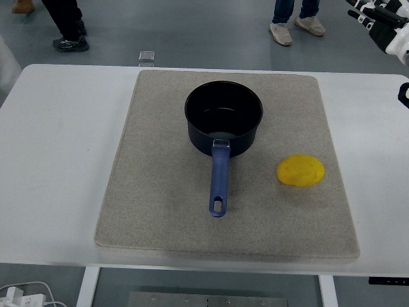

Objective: Put the potato in the blue pot

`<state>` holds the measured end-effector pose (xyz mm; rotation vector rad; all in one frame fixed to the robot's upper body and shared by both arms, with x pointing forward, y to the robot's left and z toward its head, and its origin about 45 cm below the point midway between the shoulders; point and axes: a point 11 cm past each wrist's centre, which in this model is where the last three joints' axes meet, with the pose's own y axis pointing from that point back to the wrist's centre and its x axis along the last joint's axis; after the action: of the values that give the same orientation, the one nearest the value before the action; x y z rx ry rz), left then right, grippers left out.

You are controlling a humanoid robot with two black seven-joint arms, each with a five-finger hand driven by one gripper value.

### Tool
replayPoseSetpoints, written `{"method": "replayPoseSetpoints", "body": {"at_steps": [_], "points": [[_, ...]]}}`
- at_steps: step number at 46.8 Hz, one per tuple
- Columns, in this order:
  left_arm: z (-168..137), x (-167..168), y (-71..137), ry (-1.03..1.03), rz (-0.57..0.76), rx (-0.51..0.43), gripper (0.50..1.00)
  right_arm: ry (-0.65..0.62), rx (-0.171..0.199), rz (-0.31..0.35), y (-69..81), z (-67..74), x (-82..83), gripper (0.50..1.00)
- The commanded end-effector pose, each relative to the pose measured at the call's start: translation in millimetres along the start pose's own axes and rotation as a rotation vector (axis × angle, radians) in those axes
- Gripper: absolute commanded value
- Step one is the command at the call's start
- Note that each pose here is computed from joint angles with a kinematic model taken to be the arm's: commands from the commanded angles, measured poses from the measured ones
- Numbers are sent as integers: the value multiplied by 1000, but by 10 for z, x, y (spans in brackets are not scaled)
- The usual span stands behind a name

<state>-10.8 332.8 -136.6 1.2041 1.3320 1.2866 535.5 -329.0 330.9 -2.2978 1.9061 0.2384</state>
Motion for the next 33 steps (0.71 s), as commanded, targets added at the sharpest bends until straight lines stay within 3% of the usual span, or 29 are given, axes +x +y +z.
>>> {"method": "replayPoseSetpoints", "body": {"at_steps": [1,33], "points": [[-35,12,-2,6,2,6,1000,1,-2,0,-1,9,-4,944],[-44,3,-4,4,0,6,1000,4,-6,2,-12,34,-32,944]]}}
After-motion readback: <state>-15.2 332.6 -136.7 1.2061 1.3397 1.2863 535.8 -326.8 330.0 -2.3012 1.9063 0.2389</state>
